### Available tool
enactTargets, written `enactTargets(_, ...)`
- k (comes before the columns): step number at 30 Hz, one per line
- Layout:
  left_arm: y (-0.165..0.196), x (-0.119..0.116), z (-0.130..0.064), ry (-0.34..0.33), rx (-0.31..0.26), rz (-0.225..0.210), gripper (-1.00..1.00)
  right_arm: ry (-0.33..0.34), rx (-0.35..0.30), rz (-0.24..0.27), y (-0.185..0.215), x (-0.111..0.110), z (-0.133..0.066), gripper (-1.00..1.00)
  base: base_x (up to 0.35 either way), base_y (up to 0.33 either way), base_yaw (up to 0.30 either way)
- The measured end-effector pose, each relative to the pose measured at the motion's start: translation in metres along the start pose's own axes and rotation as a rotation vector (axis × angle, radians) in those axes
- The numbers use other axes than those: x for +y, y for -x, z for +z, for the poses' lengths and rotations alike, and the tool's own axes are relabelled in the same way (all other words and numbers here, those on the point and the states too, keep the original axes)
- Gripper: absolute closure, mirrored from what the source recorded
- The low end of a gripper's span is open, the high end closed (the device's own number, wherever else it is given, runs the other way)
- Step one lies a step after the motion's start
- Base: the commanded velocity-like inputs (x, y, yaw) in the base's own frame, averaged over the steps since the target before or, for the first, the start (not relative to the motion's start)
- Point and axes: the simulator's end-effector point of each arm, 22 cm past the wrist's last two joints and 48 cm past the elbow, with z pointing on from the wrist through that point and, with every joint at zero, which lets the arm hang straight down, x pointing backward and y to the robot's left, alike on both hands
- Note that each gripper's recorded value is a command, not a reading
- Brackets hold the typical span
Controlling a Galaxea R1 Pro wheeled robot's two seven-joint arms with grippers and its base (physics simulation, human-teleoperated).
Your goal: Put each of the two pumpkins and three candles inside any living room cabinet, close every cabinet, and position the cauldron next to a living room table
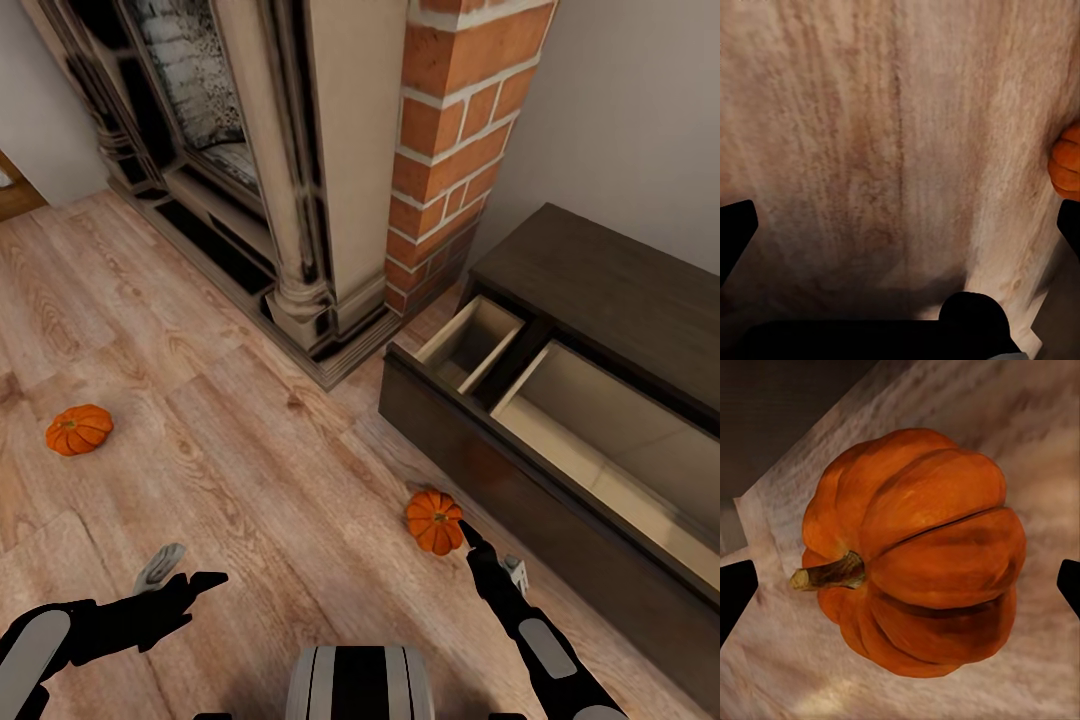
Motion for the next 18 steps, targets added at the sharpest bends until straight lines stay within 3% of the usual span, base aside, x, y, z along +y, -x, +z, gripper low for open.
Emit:
enactTargets(6,0.0,0.0,0.0,-0.001,0.0,0.0,-1.0,-0.02,0.001,0.0,0.0,-0.004,0.0,-1.0,0.0,0.0,0.0)
enactTargets(18,-0.006,0.012,0.01,0.02,0.025,-0.017,-1.0,-0.101,0.013,0.007,-0.007,-0.035,0.001,-1.0,0.0,0.0,0.0)
